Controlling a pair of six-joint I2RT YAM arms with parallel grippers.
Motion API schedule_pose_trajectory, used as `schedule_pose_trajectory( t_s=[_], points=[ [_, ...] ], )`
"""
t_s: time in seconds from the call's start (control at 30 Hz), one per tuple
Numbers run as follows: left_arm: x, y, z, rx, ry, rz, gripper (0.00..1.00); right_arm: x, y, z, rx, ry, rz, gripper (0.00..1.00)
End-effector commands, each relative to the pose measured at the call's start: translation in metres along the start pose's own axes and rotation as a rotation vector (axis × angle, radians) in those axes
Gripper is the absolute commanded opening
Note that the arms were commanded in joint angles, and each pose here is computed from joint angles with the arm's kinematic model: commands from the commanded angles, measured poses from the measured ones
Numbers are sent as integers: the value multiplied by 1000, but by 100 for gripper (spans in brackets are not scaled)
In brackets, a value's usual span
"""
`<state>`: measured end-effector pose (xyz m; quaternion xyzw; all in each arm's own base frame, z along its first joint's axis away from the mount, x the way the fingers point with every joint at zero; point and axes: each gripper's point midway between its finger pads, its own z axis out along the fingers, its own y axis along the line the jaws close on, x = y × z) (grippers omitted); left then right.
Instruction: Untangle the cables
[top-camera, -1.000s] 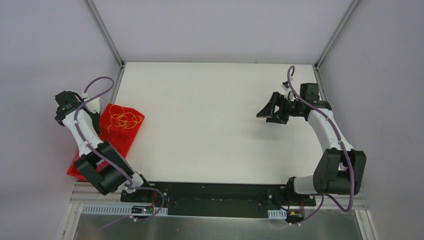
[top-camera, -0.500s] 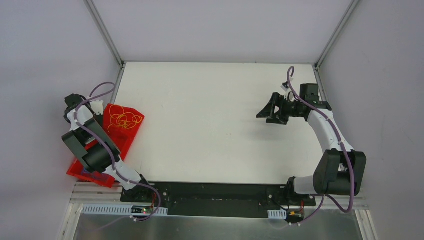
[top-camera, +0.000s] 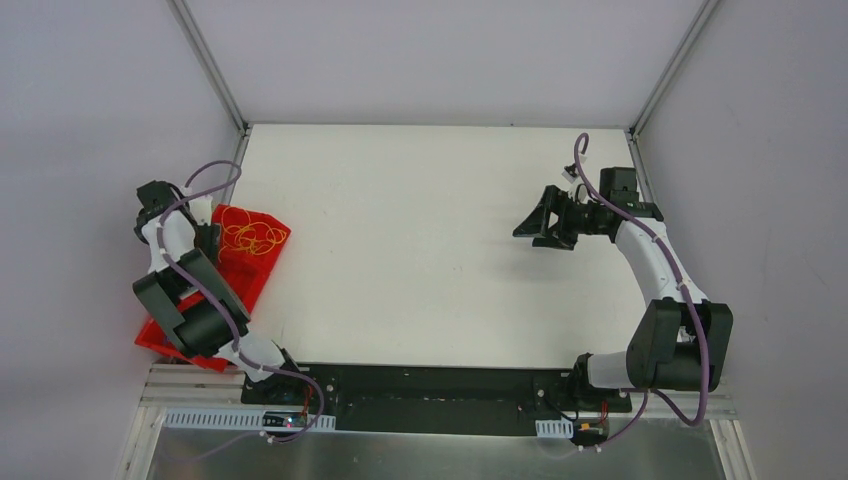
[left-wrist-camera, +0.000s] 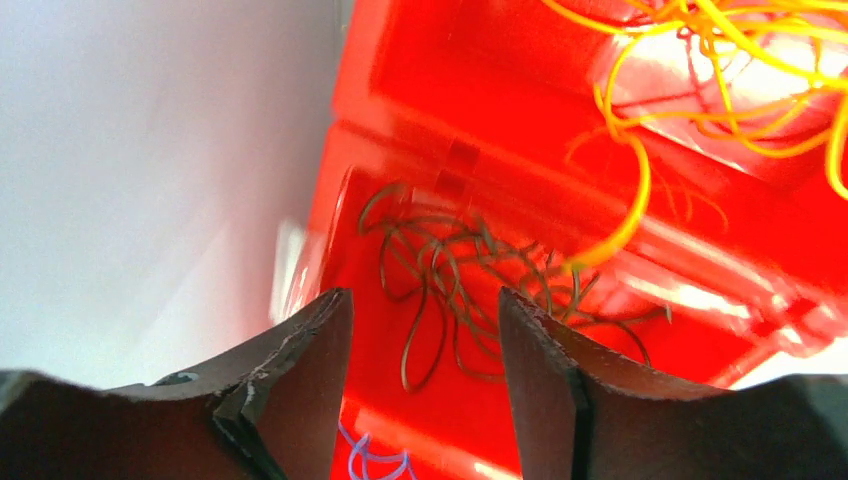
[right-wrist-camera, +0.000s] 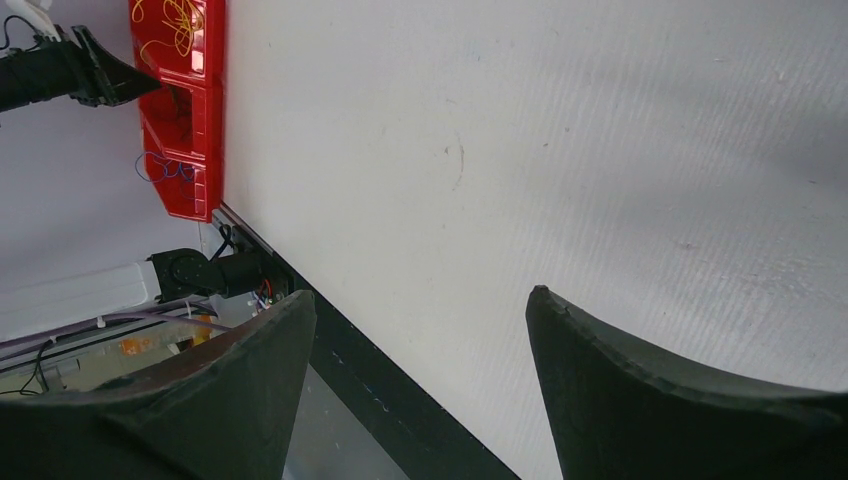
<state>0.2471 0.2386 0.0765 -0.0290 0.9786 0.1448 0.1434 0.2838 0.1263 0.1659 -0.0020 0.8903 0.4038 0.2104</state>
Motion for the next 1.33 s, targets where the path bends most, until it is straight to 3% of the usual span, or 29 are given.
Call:
schedule_pose_trajectory(
  t_s=[0.0, 0.17, 0.23, 0.3, 0.33, 0.47, 0.67, 0.77, 0.93, 1.07, 1.3],
  points=[
    [-7, 9, -56, -66, -78, -14, 59, 0, 9, -5, -14, -9, -31, 81],
    [-26, 8, -101, -30, -153, -24, 63, -2, 12, -5, -26, -14, -29, 80],
    [-37, 5, -118, -9, -188, -34, 76, -4, 13, -6, -28, -20, -38, 81],
    [-53, -4, -137, 26, -240, -53, 96, -5, 14, -7, -25, -27, -49, 81],
    [-62, -10, -148, 42, -264, -57, 99, -6, 14, -7, -23, -29, -53, 81],
    [-90, -61, -178, 150, -278, 38, 99, -12, 16, -12, -7, -44, -80, 84],
    [-93, -153, -169, 312, -199, 146, 99, -5, 15, -17, 16, -44, -111, 88],
    [-92, -204, -171, 416, -181, 179, 99, 2, 10, -17, 37, -40, -102, 97],
    [-94, -273, -171, 565, -159, 161, 99, 12, -13, -18, 148, -45, -104, 99],
    [-87, -305, -155, 586, -127, 187, 99, 29, -37, -19, 249, -43, -106, 99],
    [-96, -314, -154, 589, -138, 179, 99, 37, -51, -22, 316, -55, -100, 99]
  ],
)
